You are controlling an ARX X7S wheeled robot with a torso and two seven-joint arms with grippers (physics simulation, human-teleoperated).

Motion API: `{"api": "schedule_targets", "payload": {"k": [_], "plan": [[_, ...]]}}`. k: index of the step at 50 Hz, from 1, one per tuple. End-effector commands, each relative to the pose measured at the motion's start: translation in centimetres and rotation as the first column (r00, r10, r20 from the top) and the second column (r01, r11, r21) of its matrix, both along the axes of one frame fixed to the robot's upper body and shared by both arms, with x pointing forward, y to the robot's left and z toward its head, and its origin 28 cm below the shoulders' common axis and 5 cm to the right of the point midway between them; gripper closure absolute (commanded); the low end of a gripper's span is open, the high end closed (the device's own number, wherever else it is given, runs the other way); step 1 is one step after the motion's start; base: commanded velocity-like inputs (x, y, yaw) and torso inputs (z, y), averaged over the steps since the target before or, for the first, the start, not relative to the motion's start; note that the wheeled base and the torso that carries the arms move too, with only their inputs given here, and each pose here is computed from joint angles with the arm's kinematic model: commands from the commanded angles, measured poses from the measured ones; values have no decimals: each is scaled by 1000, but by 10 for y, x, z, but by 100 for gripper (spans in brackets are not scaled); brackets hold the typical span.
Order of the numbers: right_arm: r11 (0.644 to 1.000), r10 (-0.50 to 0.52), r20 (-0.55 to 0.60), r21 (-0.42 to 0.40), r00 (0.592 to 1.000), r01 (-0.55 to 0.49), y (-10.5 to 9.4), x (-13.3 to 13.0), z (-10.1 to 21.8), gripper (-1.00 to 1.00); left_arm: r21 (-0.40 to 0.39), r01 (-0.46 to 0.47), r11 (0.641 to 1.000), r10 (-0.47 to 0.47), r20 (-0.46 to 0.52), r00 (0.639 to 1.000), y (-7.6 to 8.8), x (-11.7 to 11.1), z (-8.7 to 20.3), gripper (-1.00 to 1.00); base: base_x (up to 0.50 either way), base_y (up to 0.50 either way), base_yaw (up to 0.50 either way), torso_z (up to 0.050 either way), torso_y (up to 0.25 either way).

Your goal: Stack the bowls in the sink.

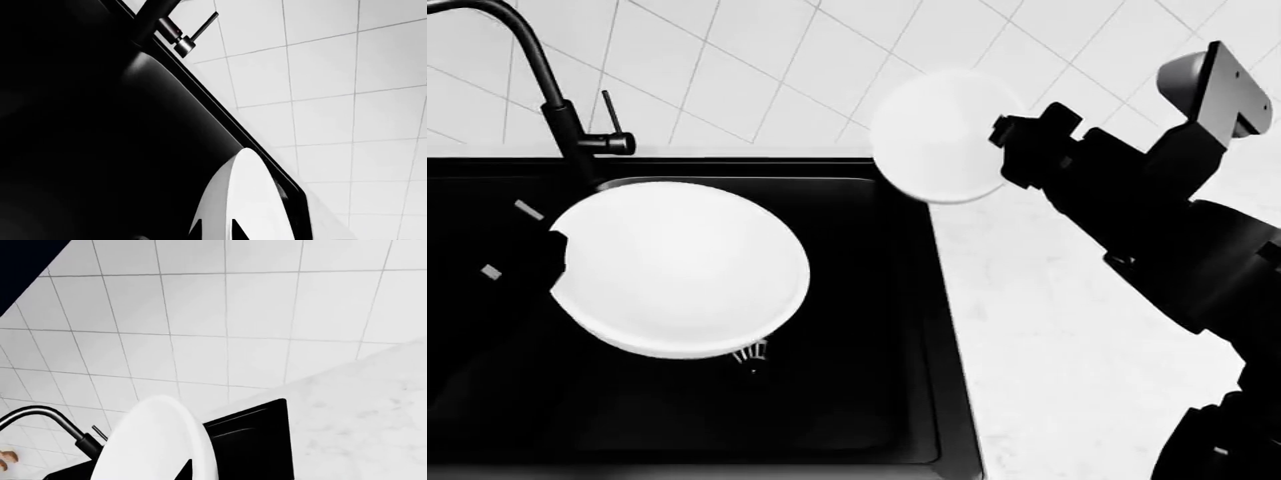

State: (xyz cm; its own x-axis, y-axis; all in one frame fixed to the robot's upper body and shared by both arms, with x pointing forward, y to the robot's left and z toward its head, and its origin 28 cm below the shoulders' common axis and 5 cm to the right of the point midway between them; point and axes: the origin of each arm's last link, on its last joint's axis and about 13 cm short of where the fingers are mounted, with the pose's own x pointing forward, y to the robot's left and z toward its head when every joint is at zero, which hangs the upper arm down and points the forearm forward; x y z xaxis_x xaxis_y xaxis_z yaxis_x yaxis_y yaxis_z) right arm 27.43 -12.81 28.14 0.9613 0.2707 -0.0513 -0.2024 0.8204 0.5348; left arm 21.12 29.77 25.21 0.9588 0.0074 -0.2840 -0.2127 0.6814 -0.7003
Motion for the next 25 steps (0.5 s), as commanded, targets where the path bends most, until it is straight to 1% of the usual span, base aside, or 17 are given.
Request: {"api": "schedule_targets", "payload": {"k": [1, 4, 13, 25], "plan": [[1000, 22, 54, 7, 998, -22, 1, -11, 11, 100, 25, 8, 1000, -8, -14, 1000, 0, 18, 1, 100, 0, 0, 0, 0, 0], [1000, 25, 61, 6, 998, -26, 1, -13, 13, 100, 30, 11, 1000, -10, -25, 1000, -1, 20, -1, 100, 0, 0, 0, 0, 0], [999, 36, 82, 1, 996, -37, 0, -22, 20, 100, 40, 16, 999, -13, -68, 998, -2, 36, -13, 100, 0, 0, 0, 0, 0], [999, 50, 106, -8, 993, -50, 3, -26, 24, 100, 27, 39, 999, -36, -90, 995, -9, 52, -22, 100, 0, 0, 0, 1, 1]]}}
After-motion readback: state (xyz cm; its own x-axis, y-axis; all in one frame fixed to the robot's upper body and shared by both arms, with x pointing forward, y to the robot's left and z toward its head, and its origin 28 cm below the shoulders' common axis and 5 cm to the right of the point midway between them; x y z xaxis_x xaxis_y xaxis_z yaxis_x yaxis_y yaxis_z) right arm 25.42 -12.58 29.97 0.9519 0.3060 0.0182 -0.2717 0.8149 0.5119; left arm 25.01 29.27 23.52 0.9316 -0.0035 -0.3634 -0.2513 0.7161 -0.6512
